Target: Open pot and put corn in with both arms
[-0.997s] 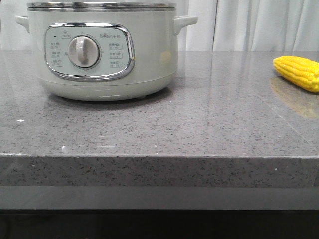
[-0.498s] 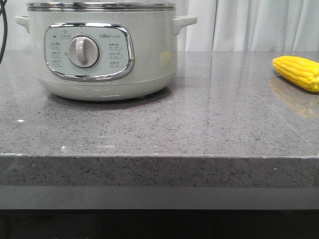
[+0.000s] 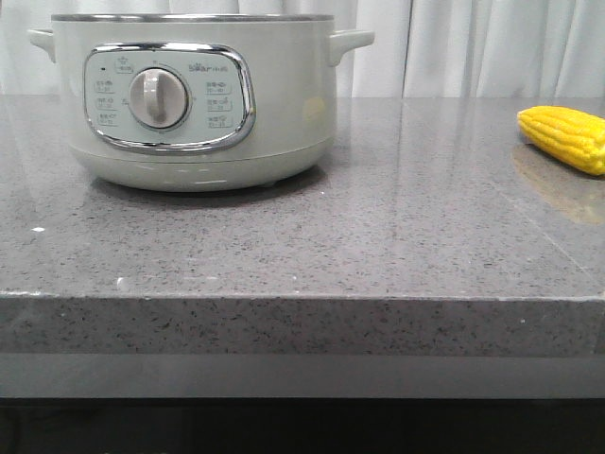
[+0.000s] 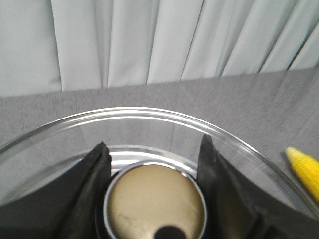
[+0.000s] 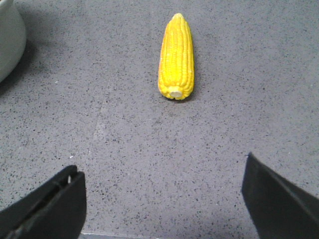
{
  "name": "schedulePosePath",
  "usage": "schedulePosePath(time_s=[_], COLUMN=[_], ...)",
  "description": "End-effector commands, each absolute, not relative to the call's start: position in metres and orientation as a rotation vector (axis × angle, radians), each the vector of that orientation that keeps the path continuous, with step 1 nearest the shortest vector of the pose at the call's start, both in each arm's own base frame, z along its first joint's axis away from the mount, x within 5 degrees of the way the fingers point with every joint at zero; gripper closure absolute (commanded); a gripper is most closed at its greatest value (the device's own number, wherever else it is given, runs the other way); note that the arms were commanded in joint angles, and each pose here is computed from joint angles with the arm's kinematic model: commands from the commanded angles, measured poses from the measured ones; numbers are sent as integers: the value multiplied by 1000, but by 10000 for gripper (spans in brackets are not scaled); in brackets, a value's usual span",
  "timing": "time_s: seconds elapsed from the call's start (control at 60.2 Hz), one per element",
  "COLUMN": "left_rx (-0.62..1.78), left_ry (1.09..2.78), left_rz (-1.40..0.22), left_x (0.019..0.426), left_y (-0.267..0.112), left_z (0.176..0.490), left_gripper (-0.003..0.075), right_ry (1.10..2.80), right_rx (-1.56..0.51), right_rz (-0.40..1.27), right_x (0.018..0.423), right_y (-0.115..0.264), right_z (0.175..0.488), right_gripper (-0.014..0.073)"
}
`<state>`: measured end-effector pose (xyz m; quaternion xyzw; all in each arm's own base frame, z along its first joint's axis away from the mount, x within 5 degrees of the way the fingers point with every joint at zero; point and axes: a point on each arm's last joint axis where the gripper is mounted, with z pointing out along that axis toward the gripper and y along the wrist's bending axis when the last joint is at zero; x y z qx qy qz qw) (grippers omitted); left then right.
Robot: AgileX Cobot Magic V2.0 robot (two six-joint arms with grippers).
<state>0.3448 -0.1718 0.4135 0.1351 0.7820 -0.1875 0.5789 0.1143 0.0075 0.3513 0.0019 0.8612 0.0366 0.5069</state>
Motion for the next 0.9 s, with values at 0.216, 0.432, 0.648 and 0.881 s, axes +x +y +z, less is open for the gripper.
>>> schedulePosePath(time_s=[0.216,0.432,0.648,0.881], left_rx=[305,326,214,183], left_ry=[1592,1601,1669,1713], left_rz=[-436,-321,-260,-255], left_x=[258,221,192,148], left_y=[-128,-100,-61,-43], left_z=[515,509,478,443], left_gripper=[491,491,491,491], right_ry=[1985,1985,1986,2003], right_rx=[6,6,6,6], right_rz=[88,88,88,87], right_x=[117,117,117,121], right_y=[7,7,7,7], right_z=[366,366,366,364], right_gripper=[-51,-51,-51,-51])
